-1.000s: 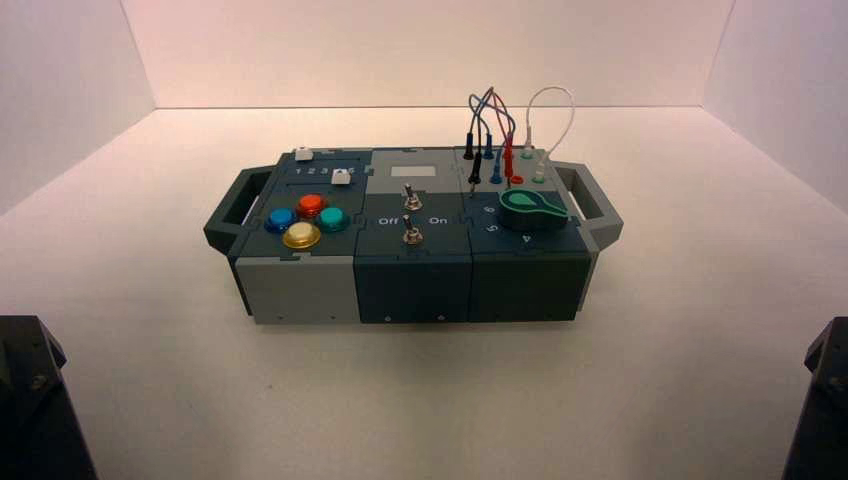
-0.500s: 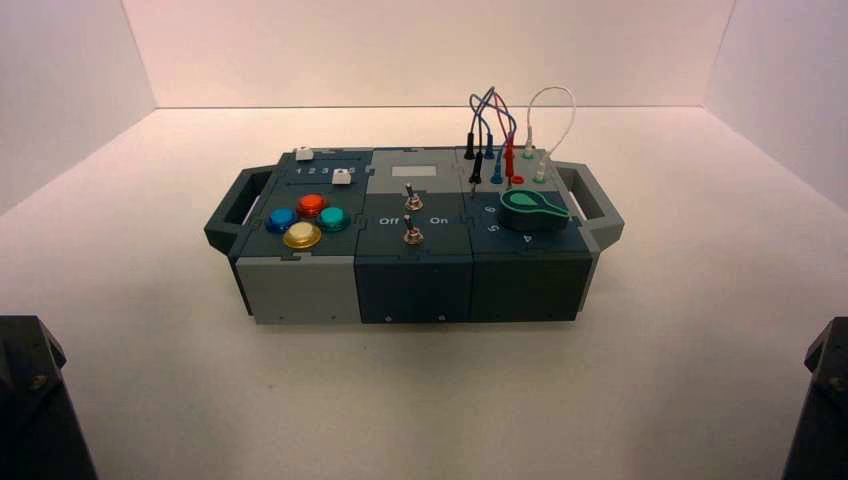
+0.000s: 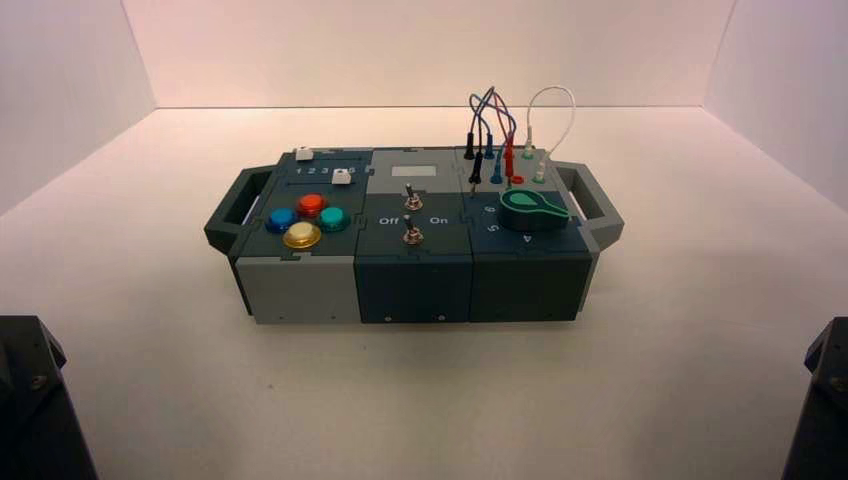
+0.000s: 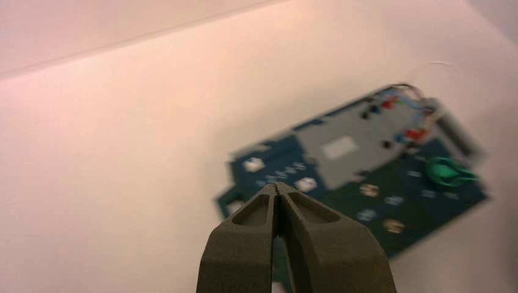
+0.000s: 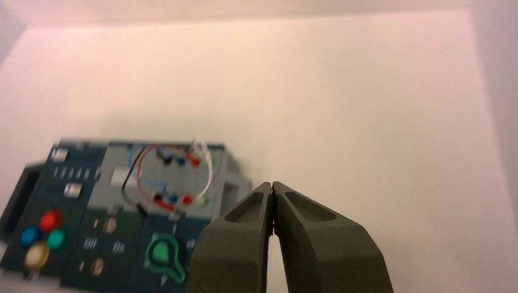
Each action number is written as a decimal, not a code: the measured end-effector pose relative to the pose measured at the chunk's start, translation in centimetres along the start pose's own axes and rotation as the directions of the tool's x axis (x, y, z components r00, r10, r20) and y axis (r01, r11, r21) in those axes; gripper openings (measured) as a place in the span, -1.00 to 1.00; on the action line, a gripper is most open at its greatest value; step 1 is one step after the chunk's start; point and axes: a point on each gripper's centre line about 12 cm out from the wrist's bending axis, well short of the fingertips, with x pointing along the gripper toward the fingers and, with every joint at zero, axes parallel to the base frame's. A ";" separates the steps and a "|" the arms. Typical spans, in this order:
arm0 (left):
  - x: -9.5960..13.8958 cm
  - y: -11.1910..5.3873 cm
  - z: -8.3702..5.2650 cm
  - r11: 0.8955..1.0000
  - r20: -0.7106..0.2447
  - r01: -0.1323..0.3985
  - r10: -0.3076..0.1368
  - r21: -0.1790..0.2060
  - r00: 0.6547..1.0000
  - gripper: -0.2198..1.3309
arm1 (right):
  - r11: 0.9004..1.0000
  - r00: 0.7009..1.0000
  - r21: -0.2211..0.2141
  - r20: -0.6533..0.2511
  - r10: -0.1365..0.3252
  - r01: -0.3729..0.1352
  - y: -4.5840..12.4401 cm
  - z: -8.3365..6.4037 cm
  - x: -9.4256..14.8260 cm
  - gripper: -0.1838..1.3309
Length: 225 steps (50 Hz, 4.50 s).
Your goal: Pull the white wire.
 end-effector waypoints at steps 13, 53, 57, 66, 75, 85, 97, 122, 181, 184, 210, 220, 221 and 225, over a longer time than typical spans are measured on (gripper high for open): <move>1.0 -2.6 1.3 0.990 -0.055 0.132 -0.135 -0.053 0.989 -0.93 | 0.998 0.973 -0.051 -0.231 0.032 -0.045 1.2 -0.6 2.3 -0.93; 3.1 -6.6 1.0 0.961 -0.340 0.274 -0.266 -0.026 0.902 -0.93 | 0.991 0.885 -0.071 -0.460 0.068 -0.112 3.2 -0.5 7.9 0.55; 3.2 -6.8 1.0 0.959 -0.354 0.282 -0.270 -0.019 0.895 -0.93 | 0.991 0.872 -0.070 -0.484 0.067 -0.114 3.4 -0.8 8.7 0.59; 3.7 -7.7 1.1 0.953 -0.380 0.302 -0.280 -0.002 0.882 -0.93 | 0.989 0.858 -0.076 -0.509 0.067 -0.123 4.4 -1.6 10.3 0.61; 3.8 -8.5 1.3 0.946 -0.400 0.324 -0.291 0.016 0.869 -0.93 | 0.988 0.849 -0.085 -0.524 0.065 -0.128 5.2 -2.3 11.9 0.61; 4.0 -8.7 1.3 0.944 -0.433 0.330 -0.291 0.016 0.853 -0.93 | 0.989 0.836 -0.087 -0.545 0.056 -0.123 5.4 -2.5 13.5 0.61; 3.9 -8.8 1.5 0.942 -0.443 0.336 -0.293 0.019 0.847 -0.93 | 0.991 0.838 -0.081 -0.543 0.046 -0.107 5.4 -2.4 15.0 0.61; 3.7 -9.0 2.1 0.940 -0.431 0.340 -0.298 0.023 0.852 -0.93 | 0.990 0.829 -0.088 -0.558 0.040 -0.107 6.3 -2.8 17.4 0.55; 3.8 -9.0 2.0 0.941 -0.438 0.339 -0.296 0.021 0.849 -0.93 | 0.986 0.804 -0.109 -0.593 0.036 -0.124 7.2 -3.2 18.3 -0.75; 3.8 -9.0 2.0 0.940 -0.438 0.339 -0.296 0.022 0.849 -0.93 | 0.986 0.800 -0.111 -0.599 0.036 -0.127 7.3 -3.2 18.3 -0.78; 3.8 -9.0 2.0 0.940 -0.438 0.339 -0.296 0.022 0.849 -0.93 | 0.981 0.801 -0.126 -0.597 0.043 -0.147 7.9 -1.0 16.5 -0.78; 3.8 -9.0 2.0 0.940 -0.438 0.339 -0.296 0.022 0.849 -0.93 | 0.978 0.781 -0.147 -0.624 0.025 -0.149 7.7 -1.1 15.7 -0.78; 3.8 -9.0 2.0 0.940 -0.438 0.339 -0.296 0.022 0.849 -0.93 | 0.977 0.777 -0.150 -0.630 0.021 -0.149 7.6 -1.1 15.6 -0.78; 3.8 -9.0 2.0 0.940 -0.438 0.339 -0.296 0.022 0.849 -0.93 | 0.974 0.766 -0.162 -0.642 0.016 -0.156 7.6 -1.2 15.2 -0.78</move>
